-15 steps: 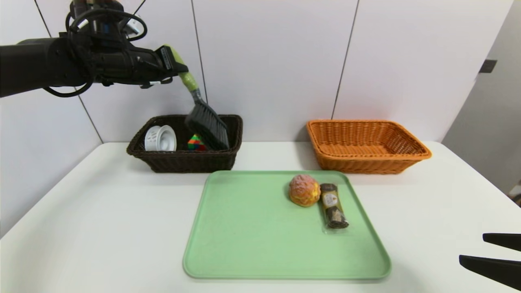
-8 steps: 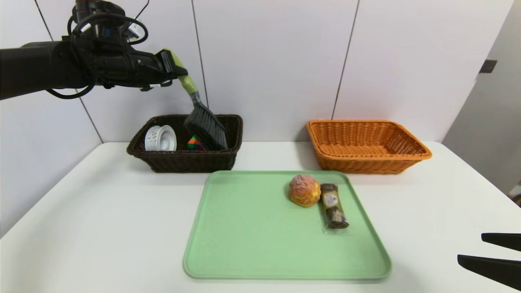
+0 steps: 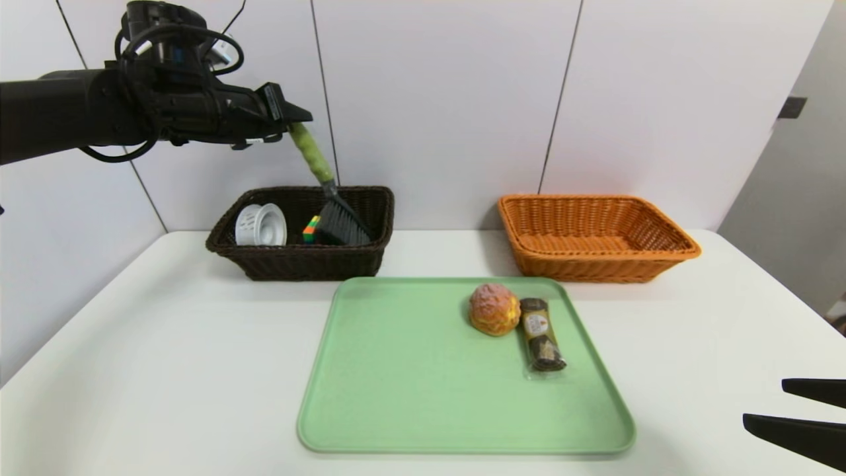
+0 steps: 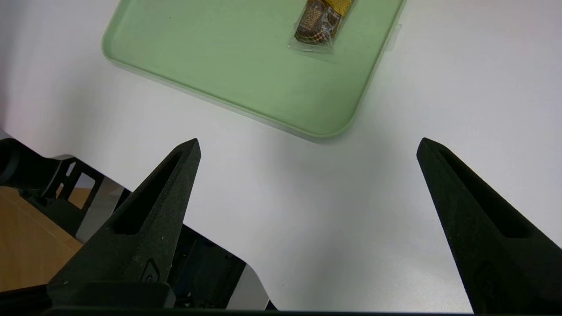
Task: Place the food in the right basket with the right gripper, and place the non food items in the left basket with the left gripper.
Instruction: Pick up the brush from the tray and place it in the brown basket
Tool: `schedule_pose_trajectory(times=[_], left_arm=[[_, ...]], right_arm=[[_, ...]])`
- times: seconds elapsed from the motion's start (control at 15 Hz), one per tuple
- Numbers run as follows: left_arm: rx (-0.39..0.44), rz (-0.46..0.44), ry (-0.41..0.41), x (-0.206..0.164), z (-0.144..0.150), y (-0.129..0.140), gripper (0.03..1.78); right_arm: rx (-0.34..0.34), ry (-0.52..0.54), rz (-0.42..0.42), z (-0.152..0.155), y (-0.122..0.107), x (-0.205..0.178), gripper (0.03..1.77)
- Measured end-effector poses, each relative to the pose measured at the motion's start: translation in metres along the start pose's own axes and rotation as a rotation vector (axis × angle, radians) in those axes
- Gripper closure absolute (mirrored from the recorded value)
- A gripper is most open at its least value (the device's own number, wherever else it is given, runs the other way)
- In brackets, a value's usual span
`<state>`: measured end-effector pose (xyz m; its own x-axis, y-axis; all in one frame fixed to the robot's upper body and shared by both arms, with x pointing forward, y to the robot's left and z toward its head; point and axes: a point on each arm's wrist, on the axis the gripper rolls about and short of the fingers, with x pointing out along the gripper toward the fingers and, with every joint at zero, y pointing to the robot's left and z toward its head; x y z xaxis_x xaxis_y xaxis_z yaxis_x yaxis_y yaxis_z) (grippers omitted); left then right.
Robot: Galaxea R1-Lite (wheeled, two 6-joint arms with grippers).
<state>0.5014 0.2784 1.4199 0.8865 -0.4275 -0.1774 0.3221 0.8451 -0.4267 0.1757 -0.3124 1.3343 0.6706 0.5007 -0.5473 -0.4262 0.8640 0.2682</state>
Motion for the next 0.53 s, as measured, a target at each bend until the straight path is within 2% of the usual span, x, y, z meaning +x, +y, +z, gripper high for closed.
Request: schedule_pose_trajectory(times=[0.27,0.53], left_arm=[[0.0,0.006,-0.006,-0.0012,0.0013,0.0016,0.63],[0.004,0.009,-0.022,-0.0072,0.0063,0.0009,0.42]], right_arm=[[0.0,-0.001,0.0,0.0004,0.0,-0.0001,0.1],[0.0,-0.001,0.001,0.0004,0.0001,-0.0001,0.1]])
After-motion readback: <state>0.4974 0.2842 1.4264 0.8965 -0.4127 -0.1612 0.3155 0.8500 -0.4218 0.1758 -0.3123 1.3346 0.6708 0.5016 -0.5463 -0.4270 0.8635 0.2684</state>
